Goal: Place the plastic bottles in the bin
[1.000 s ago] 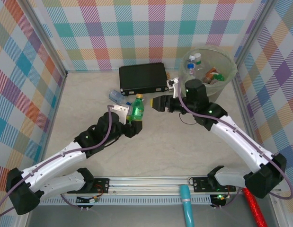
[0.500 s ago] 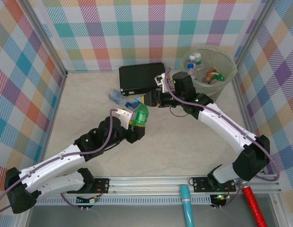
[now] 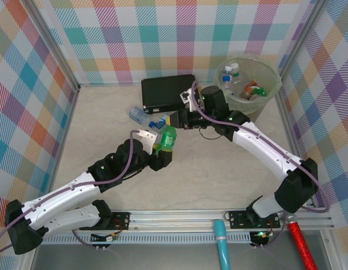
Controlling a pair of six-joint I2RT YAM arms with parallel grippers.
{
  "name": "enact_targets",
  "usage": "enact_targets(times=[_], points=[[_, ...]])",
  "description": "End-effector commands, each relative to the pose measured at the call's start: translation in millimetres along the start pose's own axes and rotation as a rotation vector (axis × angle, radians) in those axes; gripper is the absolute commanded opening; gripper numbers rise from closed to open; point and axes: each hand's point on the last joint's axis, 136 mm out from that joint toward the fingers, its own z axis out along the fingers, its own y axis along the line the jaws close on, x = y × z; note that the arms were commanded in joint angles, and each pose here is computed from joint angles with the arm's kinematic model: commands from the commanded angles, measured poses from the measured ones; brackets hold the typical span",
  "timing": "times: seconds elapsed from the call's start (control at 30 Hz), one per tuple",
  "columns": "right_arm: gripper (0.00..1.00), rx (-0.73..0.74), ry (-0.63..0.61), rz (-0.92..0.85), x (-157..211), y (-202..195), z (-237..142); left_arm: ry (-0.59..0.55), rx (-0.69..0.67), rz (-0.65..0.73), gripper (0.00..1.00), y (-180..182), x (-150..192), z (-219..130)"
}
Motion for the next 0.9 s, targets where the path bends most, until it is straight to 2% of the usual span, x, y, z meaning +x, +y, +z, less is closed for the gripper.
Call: enact_targets(times=[0.0, 0.1, 0.13, 0.3, 0.5, 0.67, 0.87], points=[[0.31, -0.002, -0.047, -0.071, -9.1, 17.9, -15.4, -0.016, -0.005, 0.016, 0.72, -2.0, -4.1, -1.3], [0.31, 0.033, -0.069, -0.098, -12.6, 19.1, -23.9, -0.023, -0.041, 0.014, 0.98, 4.0, -6.3, -2.3], [0.3, 0.053, -0.08, -0.109, -14.4, 19.1, -28.1, -0.029, -0.051, 0.011, 1.0, 5.6, -7.9, -3.7], [0.29, 0.175, -0.15, -0.172, -29.2, 15.7, -55.5, -0.08, -0.113, -0.006, 1.0, 16.6, -17.4, -16.6], [0.27, 0.356, -0.261, -0.264, -59.6, 9.7, -99.8, -0.188, -0.3, -0.065, 1.0, 51.4, -30.9, -45.2], [0.26, 0.509, -0.413, -0.358, -94.2, 12.5, -153.1, -0.247, -0.386, -0.105, 1.0, 71.5, -28.7, -70.8], [0.23, 0.753, -0.61, -0.384, -143.2, -4.2, -226.3, -0.301, -0.409, -0.127, 1.0, 80.0, -27.8, -88.0]])
